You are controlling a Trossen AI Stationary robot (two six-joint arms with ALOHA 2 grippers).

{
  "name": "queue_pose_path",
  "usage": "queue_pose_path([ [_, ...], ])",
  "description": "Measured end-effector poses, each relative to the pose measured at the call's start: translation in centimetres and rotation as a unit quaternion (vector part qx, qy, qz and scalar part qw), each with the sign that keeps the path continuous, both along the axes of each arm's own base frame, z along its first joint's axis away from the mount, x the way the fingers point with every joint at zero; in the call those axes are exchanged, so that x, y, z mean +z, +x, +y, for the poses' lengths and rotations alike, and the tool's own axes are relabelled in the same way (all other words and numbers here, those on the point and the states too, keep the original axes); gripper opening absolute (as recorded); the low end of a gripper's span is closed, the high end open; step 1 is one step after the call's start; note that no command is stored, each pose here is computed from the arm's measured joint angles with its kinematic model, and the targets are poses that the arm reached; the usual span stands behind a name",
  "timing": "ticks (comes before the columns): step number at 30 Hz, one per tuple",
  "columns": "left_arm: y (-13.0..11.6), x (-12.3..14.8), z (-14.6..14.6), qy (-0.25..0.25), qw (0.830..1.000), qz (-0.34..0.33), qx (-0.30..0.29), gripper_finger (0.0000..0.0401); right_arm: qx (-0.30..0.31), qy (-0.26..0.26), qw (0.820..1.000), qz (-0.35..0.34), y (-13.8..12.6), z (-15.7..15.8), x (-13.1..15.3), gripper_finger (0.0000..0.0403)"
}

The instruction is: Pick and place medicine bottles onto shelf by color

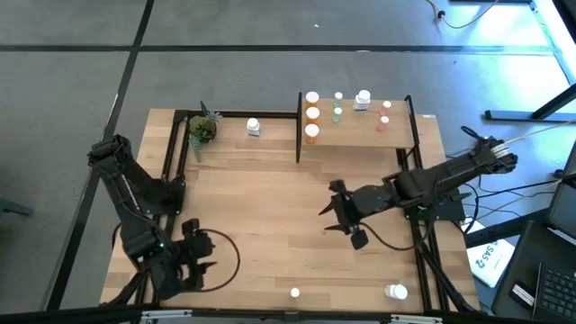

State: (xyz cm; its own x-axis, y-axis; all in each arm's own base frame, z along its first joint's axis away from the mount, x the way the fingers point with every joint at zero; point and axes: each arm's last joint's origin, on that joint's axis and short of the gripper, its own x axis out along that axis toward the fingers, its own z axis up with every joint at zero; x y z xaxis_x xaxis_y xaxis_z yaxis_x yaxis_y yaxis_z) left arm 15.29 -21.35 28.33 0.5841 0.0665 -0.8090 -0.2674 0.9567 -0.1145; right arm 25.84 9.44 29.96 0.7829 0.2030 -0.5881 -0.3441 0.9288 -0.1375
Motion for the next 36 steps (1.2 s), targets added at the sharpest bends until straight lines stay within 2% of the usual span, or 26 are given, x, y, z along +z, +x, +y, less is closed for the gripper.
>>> queue_pose_path([
  [12,-0.6,0.0,-0.6,-0.017,0.999,0.018,-0.025,0.0208,-0.007,0.002,0.999,0.037,1.7,0.7,-2.3,0.02],
  [17,-0.4,-1.0,-1.2,0.023,0.997,0.031,-0.063,0.0208,0.02,0.016,0.998,0.048,2.1,1.0,-2.8,0.02],
  [25,0.7,-3.7,-3.0,0.047,0.996,0.048,-0.059,0.0208,0.049,0.039,0.997,0.054,1.7,2.3,-2.8,0.02],
  [29,1.3,-4.7,-4.2,0.033,0.997,0.039,-0.059,0.0208,0.072,0.037,0.995,0.059,1.0,3.6,-2.9,0.02],
  [36,1.9,-4.7,-5.2,-0.011,0.998,0.009,-0.06,0.0208,0.086,0.062,0.991,0.08,-0.3,5.9,-3.0,0.02],
])
